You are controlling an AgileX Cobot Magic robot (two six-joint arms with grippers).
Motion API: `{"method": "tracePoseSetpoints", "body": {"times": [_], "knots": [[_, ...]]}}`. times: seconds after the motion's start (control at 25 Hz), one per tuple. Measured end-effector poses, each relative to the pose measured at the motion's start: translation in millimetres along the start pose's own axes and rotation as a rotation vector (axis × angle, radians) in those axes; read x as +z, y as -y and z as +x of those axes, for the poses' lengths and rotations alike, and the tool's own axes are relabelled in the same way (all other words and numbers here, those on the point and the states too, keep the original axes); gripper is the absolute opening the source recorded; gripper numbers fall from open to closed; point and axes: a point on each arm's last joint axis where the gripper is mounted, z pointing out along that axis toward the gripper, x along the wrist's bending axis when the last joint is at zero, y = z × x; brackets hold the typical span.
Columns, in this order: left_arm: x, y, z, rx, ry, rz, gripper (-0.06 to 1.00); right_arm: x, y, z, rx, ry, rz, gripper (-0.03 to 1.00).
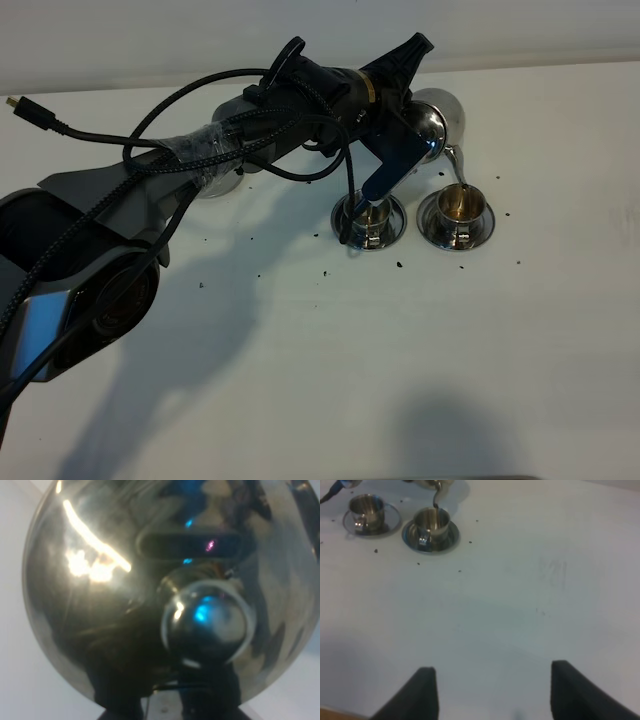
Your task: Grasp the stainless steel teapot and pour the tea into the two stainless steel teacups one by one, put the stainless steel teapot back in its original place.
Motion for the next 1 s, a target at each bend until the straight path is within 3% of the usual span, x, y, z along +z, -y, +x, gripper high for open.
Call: {"method": "tracePoseSetpoints", "body": {"times": [0.56,1.0], "knots": [[-0.4,2.6,7.9,0.05,-0.086,0.031,0.22,0.0,0.0,0.0,0.0,0.0,0.0,0.48],[-0.2,1.5,5.0,0.082,-0.053,0.022,0.22,0.0,0.0,0.0,0.0,0.0,0.0,0.48]]}}
